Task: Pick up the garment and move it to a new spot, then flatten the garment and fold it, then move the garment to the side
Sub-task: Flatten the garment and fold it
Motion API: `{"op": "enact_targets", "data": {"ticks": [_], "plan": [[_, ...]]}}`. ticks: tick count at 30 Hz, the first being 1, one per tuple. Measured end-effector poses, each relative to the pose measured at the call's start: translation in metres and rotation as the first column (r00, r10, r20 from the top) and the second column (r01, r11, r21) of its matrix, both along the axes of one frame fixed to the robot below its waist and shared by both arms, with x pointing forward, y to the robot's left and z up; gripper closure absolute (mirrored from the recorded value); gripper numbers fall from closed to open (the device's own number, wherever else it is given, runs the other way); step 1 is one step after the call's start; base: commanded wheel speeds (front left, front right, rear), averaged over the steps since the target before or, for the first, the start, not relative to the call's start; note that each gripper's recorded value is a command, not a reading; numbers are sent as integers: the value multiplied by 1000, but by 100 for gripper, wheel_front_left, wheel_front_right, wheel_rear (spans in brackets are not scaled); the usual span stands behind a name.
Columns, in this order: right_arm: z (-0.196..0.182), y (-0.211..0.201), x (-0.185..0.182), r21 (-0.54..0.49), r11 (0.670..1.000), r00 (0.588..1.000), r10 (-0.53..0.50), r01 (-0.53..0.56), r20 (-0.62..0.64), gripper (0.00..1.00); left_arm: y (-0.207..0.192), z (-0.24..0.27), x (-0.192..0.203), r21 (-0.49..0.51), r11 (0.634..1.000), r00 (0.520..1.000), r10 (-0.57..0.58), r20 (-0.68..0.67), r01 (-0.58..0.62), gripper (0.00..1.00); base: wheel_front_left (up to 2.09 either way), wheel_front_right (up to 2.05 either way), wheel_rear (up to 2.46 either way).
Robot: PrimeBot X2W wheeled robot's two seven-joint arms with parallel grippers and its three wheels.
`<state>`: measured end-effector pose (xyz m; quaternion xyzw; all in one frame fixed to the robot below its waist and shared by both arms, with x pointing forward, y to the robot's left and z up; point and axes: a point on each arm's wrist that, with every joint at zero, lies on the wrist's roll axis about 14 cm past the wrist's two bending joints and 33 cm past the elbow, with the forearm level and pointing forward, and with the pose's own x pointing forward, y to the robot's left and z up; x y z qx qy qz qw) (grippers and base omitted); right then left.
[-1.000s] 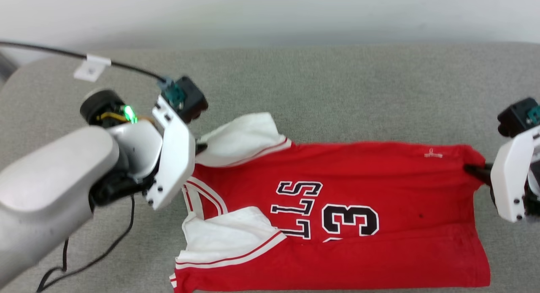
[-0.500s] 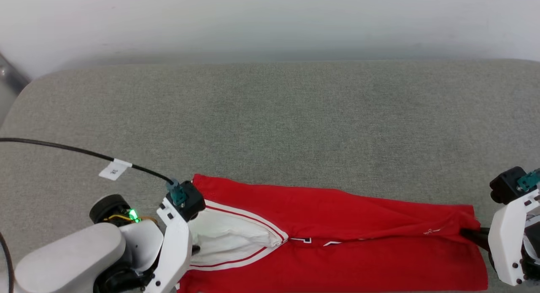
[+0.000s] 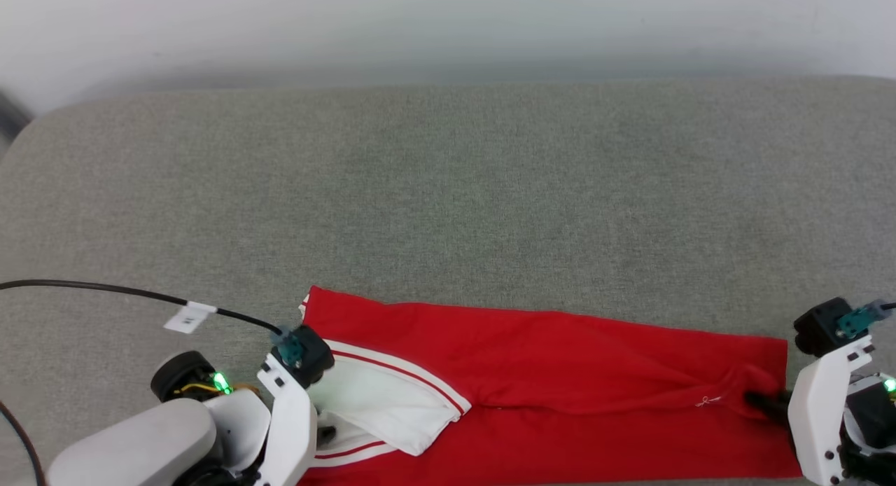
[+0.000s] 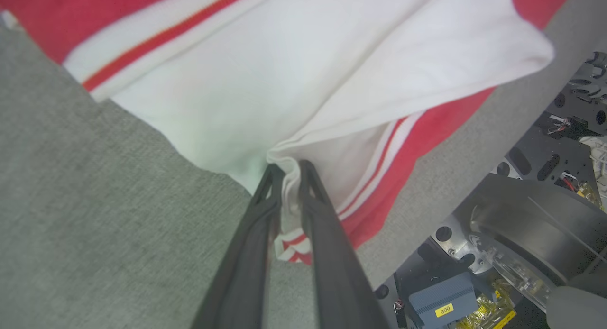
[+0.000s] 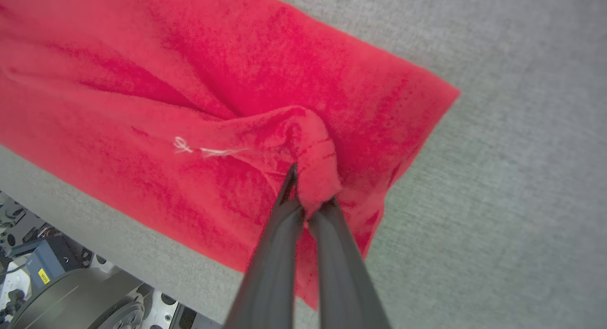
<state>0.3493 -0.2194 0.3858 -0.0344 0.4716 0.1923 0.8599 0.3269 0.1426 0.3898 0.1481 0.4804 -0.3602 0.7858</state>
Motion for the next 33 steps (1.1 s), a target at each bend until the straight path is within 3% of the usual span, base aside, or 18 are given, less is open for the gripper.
{"op": "enact_targets", "data": {"ticks": [5,8,11,16,25,33], "plan": [[27,-3,15,8,1000,991,-3,1,133,0,-2,25,18,-60,998,988,42,149,-33,0,0,0,0],[54,-5,27,29,1000,970,-14,8,244,0,-5,51,35,-118,992,951,87,298,-54,0,0,0,0],[77,-14,34,48,998,941,-47,32,334,0,-3,72,46,-169,982,891,146,431,-80,0,0,0,0],[92,-37,40,80,990,902,-140,117,408,0,-6,103,63,-274,958,752,240,614,-82,0,0,0,0],[49,-65,15,132,943,898,-331,304,290,0,19,116,74,-369,904,525,427,736,-217,0,0,0,0],[5,-46,0,179,911,910,-395,371,127,0,37,129,83,-443,830,353,548,758,-339,0,0,0,0]]}}
